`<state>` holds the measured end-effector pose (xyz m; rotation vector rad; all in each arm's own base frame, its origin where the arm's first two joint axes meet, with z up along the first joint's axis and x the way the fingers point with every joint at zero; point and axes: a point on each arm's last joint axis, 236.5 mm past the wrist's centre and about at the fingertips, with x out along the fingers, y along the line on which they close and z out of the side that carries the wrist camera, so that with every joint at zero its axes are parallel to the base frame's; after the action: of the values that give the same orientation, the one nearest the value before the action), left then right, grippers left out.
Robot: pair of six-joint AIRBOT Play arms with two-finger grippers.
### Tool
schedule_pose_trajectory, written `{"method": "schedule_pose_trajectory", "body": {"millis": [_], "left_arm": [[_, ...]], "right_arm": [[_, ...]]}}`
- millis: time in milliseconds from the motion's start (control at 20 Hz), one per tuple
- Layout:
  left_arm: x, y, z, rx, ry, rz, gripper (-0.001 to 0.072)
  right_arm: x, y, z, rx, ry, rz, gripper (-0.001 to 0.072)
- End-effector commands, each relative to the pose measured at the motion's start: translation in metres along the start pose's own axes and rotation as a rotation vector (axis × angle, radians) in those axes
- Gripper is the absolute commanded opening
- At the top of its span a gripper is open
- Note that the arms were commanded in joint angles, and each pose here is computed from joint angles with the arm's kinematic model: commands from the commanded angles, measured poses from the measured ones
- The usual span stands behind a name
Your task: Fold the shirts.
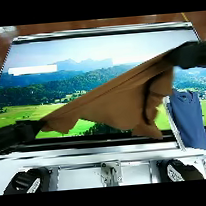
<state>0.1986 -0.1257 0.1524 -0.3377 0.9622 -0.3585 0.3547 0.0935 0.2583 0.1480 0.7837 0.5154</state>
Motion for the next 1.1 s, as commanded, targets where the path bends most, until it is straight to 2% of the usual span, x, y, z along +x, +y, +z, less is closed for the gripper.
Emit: {"method": "schedule_pose_trajectory", "body": {"millis": [0,150,300,400,550,650,700,750,800,850,900,1050], "left_arm": [[0.024,0.032,-0.024,-0.099,0.082,0.1,0.0036],[0.034,0.066,-0.013,-0.098,0.074,0.242,0.0036],[0.066,0.083,-0.001,-0.095,0.111,0.303,0.0036],[0.1,0.09,0.009,-0.102,0.13,0.314,0.0037],[0.156,0.108,0.011,-0.113,0.184,0.341,0.0037],[0.185,0.124,0.0,-0.117,0.255,0.376,0.0037],[0.192,0.13,-0.003,-0.129,0.282,0.39,0.0044],[0.194,0.136,-0.003,-0.132,0.305,0.405,0.0138],[0.192,0.141,0.002,-0.12,0.317,0.415,0.0297],[0.183,0.15,0.01,-0.112,0.32,0.437,0.0463],[0.17,0.16,0.017,-0.111,0.33,0.468,0.0541],[0.125,0.188,0.011,-0.07,0.477,0.516,0.0546]], "right_arm": [[0.123,-0.038,-0.033,-0.013,0.199,-0.055,0.0057],[0.213,-0.062,-0.018,0.009,0.109,-0.092,0.0057],[0.265,-0.08,-0.006,0.165,-0.002,-0.107,0.0057],[0.284,-0.08,-0.014,0.264,0.007,-0.071,0.0057],[0.299,-0.079,-0.042,0.292,0.103,-0.053,0.0058],[0.299,-0.079,-0.049,0.28,0.128,-0.052,0.0132],[0.296,-0.081,-0.048,0.266,0.132,-0.051,0.0339],[0.29,-0.081,-0.046,0.229,0.141,-0.044,0.0547],[0.28,-0.083,-0.043,0.188,0.149,-0.04,0.0592],[0.266,-0.088,-0.04,0.143,0.162,-0.046,0.0592],[0.249,-0.099,-0.039,0.099,0.185,-0.075,0.0592],[0.174,-0.172,-0.073,0.044,0.377,-0.303,0.0592]]}}
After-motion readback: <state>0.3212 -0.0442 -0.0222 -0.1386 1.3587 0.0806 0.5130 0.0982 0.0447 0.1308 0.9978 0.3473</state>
